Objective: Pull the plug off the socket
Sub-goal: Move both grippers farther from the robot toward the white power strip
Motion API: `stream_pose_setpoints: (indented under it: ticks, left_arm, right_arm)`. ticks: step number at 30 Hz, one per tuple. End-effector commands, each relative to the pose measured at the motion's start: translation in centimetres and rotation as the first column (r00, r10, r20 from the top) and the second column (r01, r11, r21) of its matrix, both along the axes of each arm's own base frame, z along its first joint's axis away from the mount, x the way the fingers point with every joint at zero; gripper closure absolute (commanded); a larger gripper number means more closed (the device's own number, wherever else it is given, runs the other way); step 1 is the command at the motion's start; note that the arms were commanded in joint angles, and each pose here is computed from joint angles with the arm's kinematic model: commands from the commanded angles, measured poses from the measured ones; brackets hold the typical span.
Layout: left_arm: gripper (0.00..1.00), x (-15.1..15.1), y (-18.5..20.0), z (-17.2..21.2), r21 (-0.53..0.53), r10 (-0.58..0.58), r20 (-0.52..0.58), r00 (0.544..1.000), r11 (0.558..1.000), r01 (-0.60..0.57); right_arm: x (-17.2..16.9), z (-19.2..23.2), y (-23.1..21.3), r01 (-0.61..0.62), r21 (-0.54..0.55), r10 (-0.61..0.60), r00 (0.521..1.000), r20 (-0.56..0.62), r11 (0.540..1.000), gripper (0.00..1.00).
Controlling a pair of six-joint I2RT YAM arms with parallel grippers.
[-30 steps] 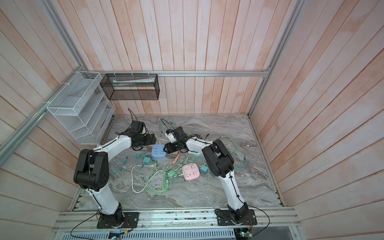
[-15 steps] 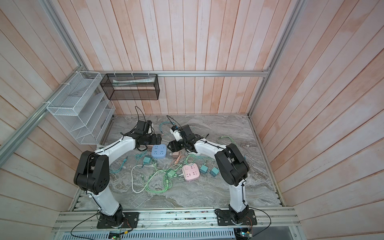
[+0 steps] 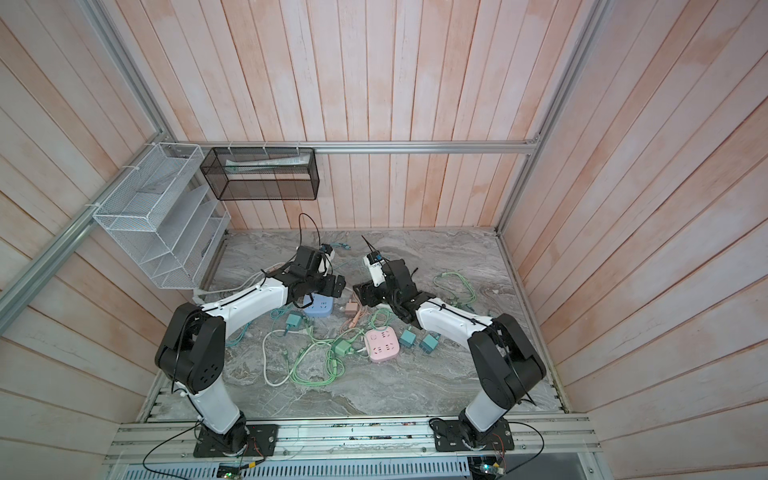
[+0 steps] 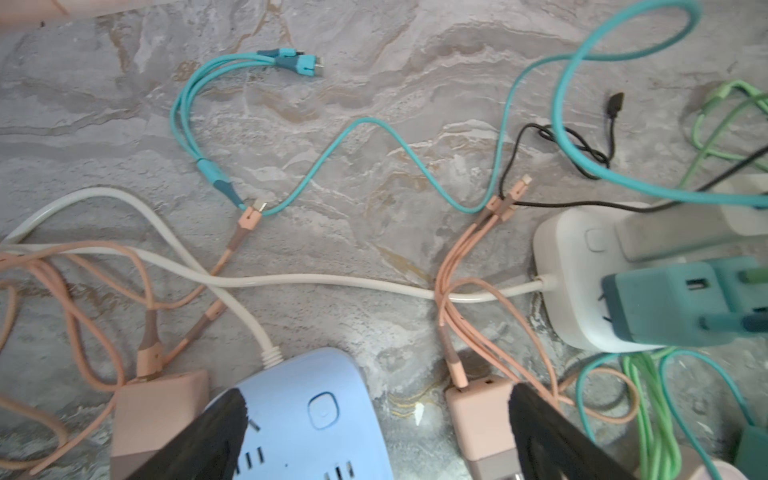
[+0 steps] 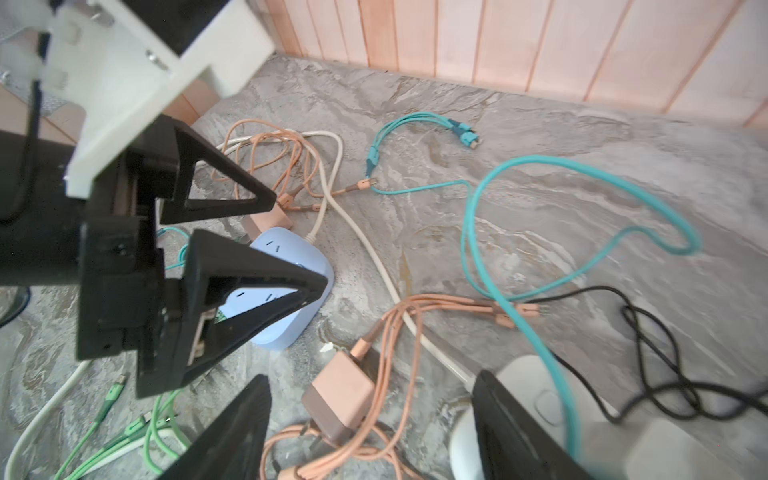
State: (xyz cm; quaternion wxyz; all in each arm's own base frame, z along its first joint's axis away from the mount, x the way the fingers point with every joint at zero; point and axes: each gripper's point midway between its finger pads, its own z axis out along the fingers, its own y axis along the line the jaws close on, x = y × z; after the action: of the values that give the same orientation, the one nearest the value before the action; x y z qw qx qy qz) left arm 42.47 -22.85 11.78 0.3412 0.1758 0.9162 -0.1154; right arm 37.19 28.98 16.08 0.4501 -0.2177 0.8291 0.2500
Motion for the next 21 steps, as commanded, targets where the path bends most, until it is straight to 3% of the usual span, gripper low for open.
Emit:
stream_pose_setpoints:
  ticks: [1,9,16,21]
  left_arm:
    - [0.00,0.5,-2.6,1.0,-0.014,-0.070,0.047,0.996,0.997,0.071]
    - [0.00,-0.9,-7.4,0.4,-0.007,-0.221,0.051,0.974,0.975,0.222]
    - [0.00,-2.1,-10.4,-0.1,-0.031,-0.304,0.048,0.951,0.952,0.306]
    - [0.08,-2.6,-12.2,-0.5,-0.067,-0.363,0.025,0.931,0.929,0.364]
  right_arm:
    - [1.1,1.4,-3.0,0.133,0.013,-0.133,0.989,0.066,0.991,0.26]
    - [0.1,-0.7,-9.1,0.317,0.010,-0.317,0.948,0.010,0.949,0.27]
    - [-0.9,-2.6,-12.0,0.397,-0.010,-0.397,0.917,-0.032,0.918,0.26]
    - [-1.2,-4.5,-13.6,0.431,-0.003,-0.429,0.898,-0.099,0.903,0.28]
